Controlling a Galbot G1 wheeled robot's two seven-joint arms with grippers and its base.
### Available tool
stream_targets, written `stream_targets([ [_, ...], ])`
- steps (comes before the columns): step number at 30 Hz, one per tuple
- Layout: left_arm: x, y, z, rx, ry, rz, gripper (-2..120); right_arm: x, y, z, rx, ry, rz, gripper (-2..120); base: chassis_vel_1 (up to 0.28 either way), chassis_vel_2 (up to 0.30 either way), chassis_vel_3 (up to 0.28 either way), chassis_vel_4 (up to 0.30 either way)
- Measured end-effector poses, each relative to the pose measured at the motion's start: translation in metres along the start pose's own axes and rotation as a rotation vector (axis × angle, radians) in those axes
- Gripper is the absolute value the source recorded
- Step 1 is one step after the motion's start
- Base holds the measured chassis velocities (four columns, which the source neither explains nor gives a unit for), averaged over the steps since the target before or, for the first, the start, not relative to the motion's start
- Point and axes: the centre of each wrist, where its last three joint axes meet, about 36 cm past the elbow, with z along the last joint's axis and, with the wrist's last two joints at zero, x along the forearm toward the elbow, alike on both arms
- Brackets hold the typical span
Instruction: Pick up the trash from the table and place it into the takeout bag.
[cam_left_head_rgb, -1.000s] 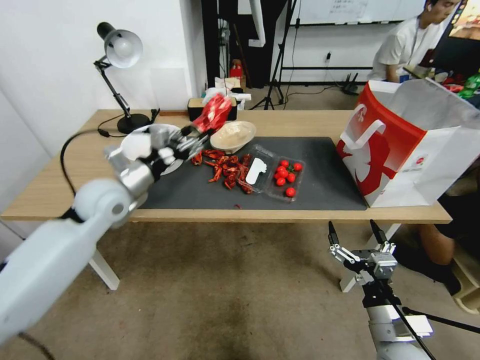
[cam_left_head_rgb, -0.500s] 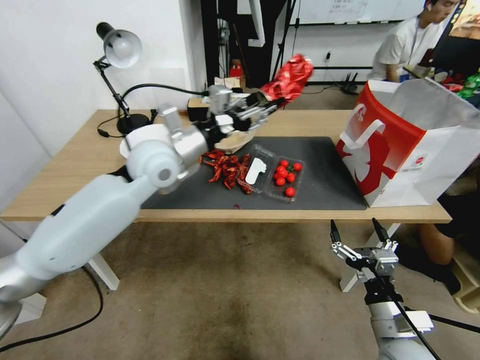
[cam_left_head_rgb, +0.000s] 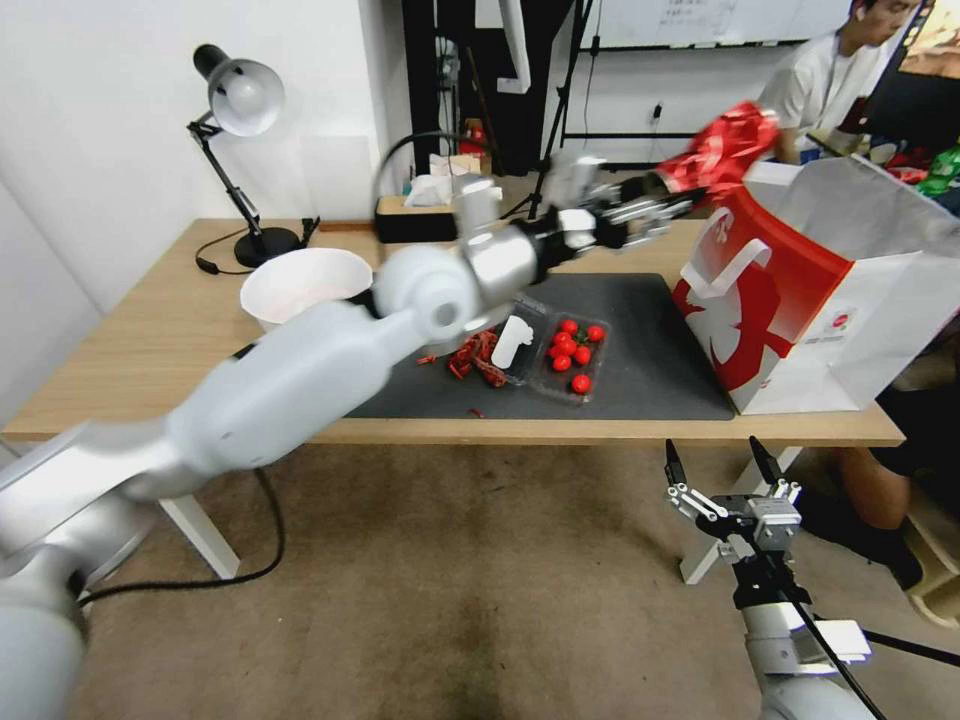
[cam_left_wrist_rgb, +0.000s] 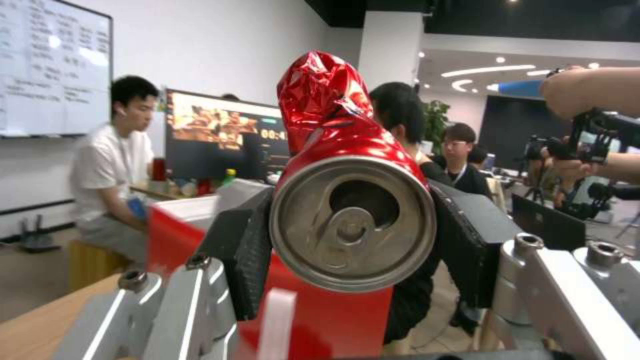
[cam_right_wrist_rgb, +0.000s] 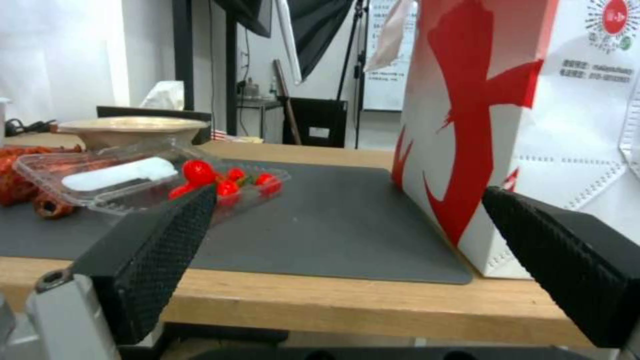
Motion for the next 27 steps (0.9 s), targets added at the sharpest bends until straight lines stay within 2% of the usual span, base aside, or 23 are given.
stream_targets([
  [3, -0.026, -0.001, 0.001, -0.002, 0.027, 0.002, 53, 0.000, 0.000, 0.000, 0.000, 0.001, 0.001, 100, 0.000, 0.000, 0.000, 0.000],
  [7, -0.039, -0.002, 0.002, 0.006, 0.039, 0.001, 53, -0.001, 0.000, 0.001, 0.002, 0.000, 0.002, 100, 0.000, 0.000, 0.000, 0.000],
  [11, -0.076, -0.003, 0.001, 0.029, 0.065, -0.003, 53, -0.005, -0.001, 0.002, 0.002, -0.005, 0.002, 100, 0.000, 0.000, 0.000, 0.000],
  [12, -0.076, -0.003, 0.001, 0.029, 0.065, -0.003, 53, -0.005, -0.001, 0.002, 0.002, -0.005, 0.002, 100, 0.000, 0.000, 0.000, 0.000],
  [17, -0.112, -0.010, -0.002, 0.054, 0.078, 0.005, 53, -0.008, 0.000, 0.002, -0.001, -0.006, 0.004, 100, 0.000, 0.000, 0.000, 0.000],
  [20, -0.135, -0.017, 0.003, 0.059, 0.095, 0.017, 53, -0.008, 0.000, 0.002, -0.002, -0.006, 0.006, 100, 0.000, 0.000, 0.000, 0.000],
  [22, -0.138, -0.018, 0.005, 0.060, 0.098, 0.020, 53, -0.009, 0.000, 0.002, -0.002, -0.006, 0.006, 100, 0.000, 0.000, 0.000, 0.000],
  [24, -0.158, -0.028, 0.015, 0.063, 0.121, 0.039, 53, -0.011, 0.000, 0.002, -0.006, -0.011, 0.010, 100, 0.000, 0.000, 0.000, 0.000],
  [27, -0.162, -0.021, 0.019, 0.062, 0.133, 0.023, 53, -0.012, 0.001, 0.002, -0.009, -0.013, 0.011, 100, 0.000, 0.000, 0.000, 0.000],
])
